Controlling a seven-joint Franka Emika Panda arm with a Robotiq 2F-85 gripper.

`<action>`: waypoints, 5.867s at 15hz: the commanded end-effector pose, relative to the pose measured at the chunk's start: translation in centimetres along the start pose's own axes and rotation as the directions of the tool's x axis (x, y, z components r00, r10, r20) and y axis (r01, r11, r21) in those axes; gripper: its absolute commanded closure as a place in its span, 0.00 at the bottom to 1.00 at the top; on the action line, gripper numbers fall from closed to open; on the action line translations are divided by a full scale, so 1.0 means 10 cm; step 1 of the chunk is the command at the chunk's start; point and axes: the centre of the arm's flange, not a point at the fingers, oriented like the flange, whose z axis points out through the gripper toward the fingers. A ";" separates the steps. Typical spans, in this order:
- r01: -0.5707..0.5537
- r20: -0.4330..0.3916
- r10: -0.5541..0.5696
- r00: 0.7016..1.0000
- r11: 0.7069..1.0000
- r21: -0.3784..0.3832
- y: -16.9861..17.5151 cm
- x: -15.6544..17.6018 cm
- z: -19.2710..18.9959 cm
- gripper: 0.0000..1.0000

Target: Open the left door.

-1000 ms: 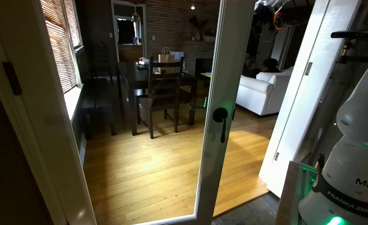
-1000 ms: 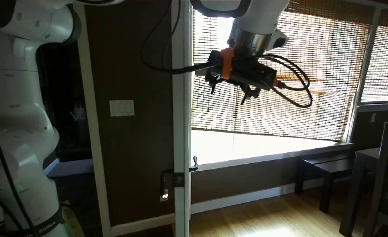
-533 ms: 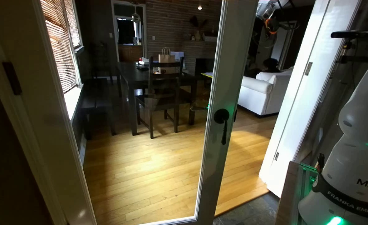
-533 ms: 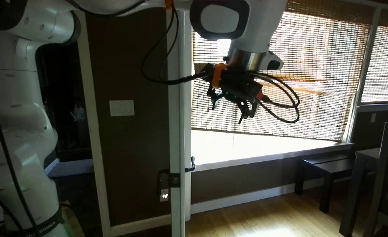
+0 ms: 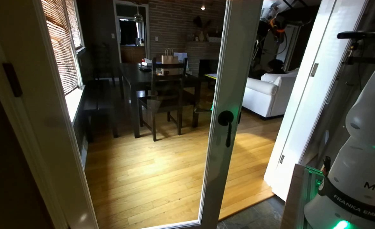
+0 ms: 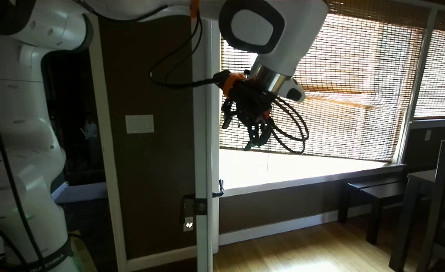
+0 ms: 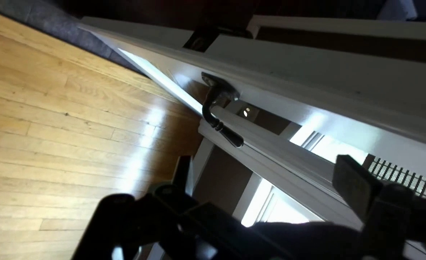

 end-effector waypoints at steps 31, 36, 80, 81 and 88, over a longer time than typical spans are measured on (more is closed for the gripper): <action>-0.128 0.326 0.011 0.945 0.932 0.339 -0.30 -0.39 0.50 0.00; -0.107 0.371 -0.068 0.926 0.896 0.431 -0.40 -0.46 0.68 0.00; -0.118 0.341 -0.289 0.894 0.583 0.804 -1.47 -1.40 1.99 0.00; -0.124 0.344 -0.288 0.894 0.578 0.806 -1.49 -1.43 2.02 0.00; -0.174 0.352 -0.267 0.897 0.518 0.837 -1.76 -1.70 2.22 0.00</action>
